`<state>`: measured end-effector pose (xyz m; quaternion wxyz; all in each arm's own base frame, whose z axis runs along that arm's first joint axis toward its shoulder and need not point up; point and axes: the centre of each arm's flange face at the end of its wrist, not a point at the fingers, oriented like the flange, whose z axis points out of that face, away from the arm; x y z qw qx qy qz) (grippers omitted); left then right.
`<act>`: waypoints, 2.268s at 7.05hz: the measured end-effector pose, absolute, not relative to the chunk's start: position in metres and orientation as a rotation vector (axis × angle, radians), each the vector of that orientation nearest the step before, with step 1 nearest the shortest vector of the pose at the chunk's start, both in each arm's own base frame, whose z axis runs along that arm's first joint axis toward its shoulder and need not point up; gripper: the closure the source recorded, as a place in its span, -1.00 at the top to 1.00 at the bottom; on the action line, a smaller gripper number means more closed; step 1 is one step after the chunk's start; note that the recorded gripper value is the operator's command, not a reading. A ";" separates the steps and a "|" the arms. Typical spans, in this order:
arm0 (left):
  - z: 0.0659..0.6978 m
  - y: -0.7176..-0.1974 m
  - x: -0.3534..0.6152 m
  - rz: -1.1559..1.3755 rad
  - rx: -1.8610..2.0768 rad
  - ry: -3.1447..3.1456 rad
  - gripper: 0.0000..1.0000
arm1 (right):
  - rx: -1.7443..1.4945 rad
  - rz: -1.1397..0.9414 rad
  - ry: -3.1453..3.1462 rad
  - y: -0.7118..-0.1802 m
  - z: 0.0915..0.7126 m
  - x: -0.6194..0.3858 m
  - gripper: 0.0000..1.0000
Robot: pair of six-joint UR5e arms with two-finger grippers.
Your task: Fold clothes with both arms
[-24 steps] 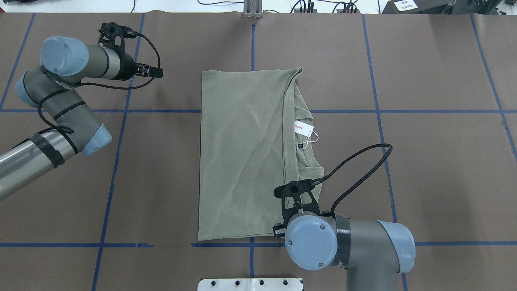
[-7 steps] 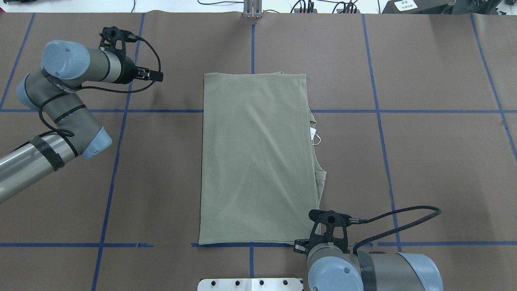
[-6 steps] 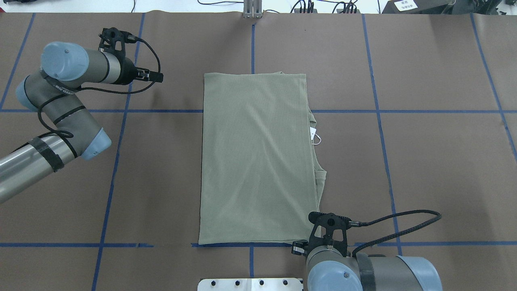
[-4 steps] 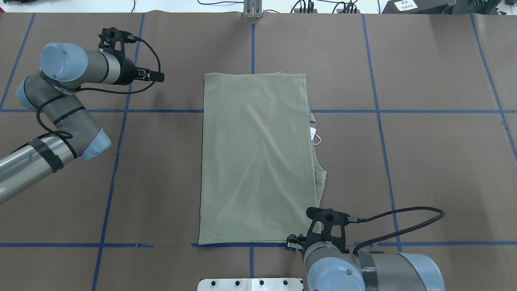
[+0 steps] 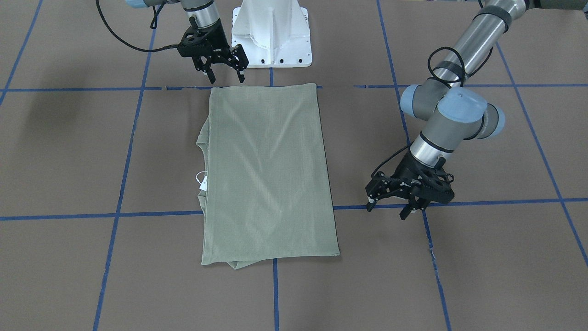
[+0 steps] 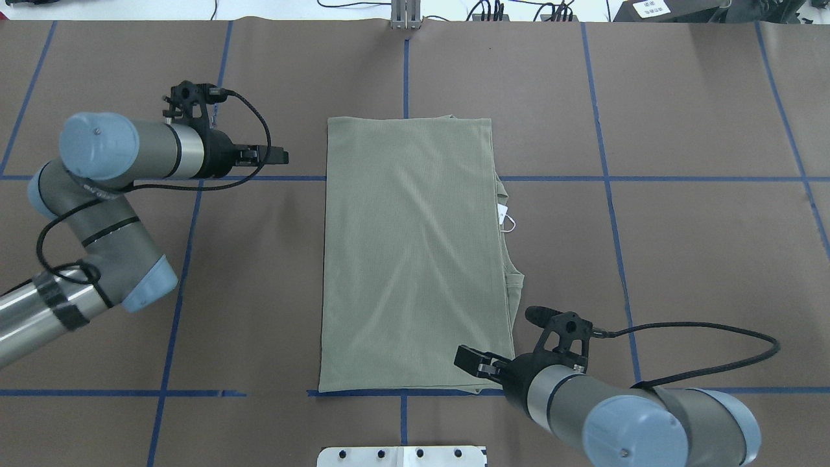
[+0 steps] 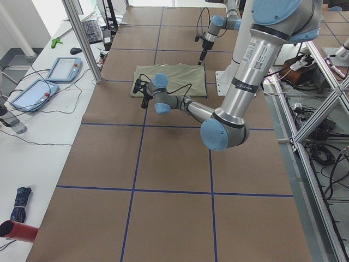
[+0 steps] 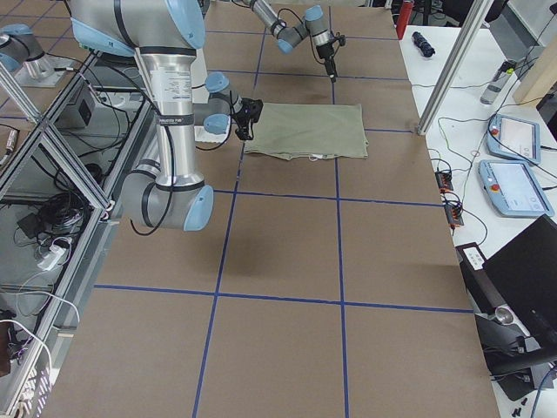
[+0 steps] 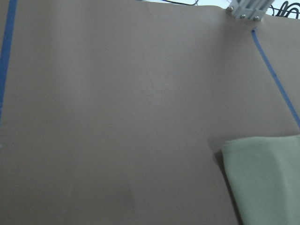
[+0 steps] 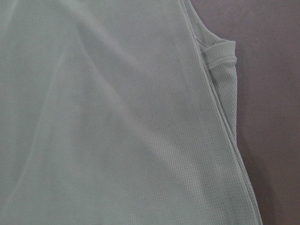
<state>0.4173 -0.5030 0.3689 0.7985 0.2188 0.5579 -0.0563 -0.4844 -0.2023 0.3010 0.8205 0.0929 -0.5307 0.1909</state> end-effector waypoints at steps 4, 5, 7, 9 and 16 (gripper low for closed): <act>0.301 -0.297 0.435 -0.373 0.141 1.319 0.98 | 0.199 0.589 -1.183 -0.219 0.338 -0.451 1.00; 0.300 -0.260 0.456 -0.502 0.074 1.329 0.85 | 0.190 0.630 -1.187 -0.225 0.339 -0.448 1.00; 0.311 -0.213 0.491 -0.711 -0.018 1.329 0.81 | 0.176 0.673 -1.194 -0.230 0.338 -0.445 1.00; 0.321 -0.193 0.516 -0.761 -0.047 1.312 0.81 | 0.177 0.683 -1.197 -0.231 0.338 -0.445 1.00; 0.320 -0.178 0.549 -0.758 -0.056 1.309 -1.00 | 0.187 0.692 -1.196 -0.232 0.338 -0.445 1.00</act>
